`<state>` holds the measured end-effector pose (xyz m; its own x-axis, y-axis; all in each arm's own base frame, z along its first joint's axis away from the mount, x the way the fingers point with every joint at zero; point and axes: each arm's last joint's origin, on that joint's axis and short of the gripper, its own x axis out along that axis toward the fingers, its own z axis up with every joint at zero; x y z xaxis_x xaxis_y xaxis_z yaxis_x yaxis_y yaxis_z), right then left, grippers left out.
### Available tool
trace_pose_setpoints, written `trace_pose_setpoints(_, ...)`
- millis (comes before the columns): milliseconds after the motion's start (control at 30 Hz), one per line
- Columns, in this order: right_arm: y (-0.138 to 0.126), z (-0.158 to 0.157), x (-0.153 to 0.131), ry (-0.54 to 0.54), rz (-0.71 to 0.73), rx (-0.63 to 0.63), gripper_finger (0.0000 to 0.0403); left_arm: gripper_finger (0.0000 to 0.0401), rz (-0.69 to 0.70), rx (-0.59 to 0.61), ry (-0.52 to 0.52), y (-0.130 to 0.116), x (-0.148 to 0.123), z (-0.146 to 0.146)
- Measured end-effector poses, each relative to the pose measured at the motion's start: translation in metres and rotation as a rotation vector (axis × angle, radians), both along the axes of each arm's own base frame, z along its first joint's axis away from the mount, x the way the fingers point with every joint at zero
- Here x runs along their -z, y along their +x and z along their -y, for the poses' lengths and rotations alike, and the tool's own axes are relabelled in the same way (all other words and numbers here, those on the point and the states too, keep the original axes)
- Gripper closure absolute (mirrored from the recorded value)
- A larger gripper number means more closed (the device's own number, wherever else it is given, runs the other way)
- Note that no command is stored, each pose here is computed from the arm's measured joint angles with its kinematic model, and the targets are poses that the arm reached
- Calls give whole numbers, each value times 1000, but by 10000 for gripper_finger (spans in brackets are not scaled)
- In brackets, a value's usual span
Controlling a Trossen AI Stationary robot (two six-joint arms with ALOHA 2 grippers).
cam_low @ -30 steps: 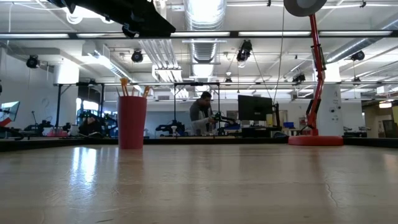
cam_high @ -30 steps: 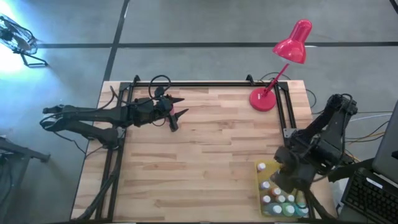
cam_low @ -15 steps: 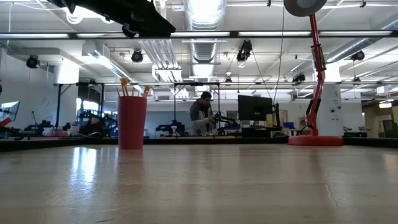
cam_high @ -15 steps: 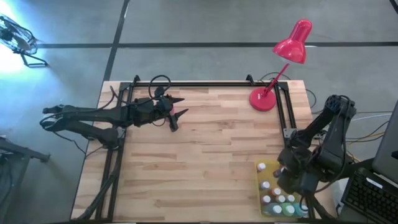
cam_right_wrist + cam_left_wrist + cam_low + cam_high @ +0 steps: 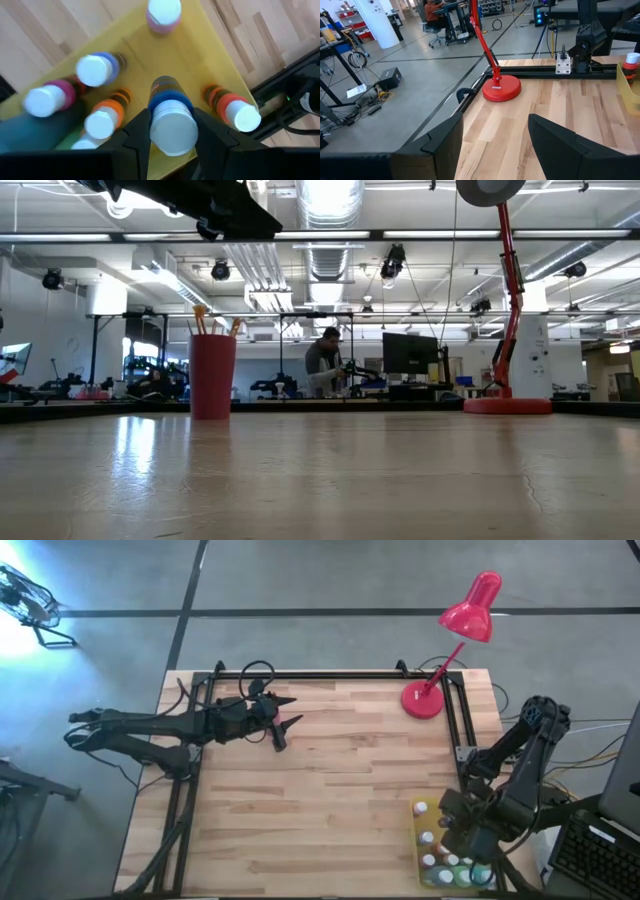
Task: Pick & Place Paint Supplies
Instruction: Put the blue paint bottle into the yellow bin
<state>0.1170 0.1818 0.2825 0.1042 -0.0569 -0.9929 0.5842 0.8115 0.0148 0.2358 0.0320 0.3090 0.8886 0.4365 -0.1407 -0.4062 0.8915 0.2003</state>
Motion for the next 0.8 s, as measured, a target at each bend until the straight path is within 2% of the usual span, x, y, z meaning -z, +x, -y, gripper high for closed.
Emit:
trace_pose_setpoints(200, -3, 4, 17, -4, -41, -4, 292, 172, 0, 0, 0, 0, 0, 0)
trace_pose_setpoints(433, -4, 4, 42, 44, -11, -24, 292, 172, 0, 0, 0, 0, 0, 0)
trace_pose_setpoints(567, -7, 8, 55, 27, -40, -28, 292, 172, 0, 0, 0, 0, 0, 0)
trace_pose_setpoints(800, -9, 12, 61, 54, -23, -28, 292, 172, 0, 0, 0, 0, 0, 0)
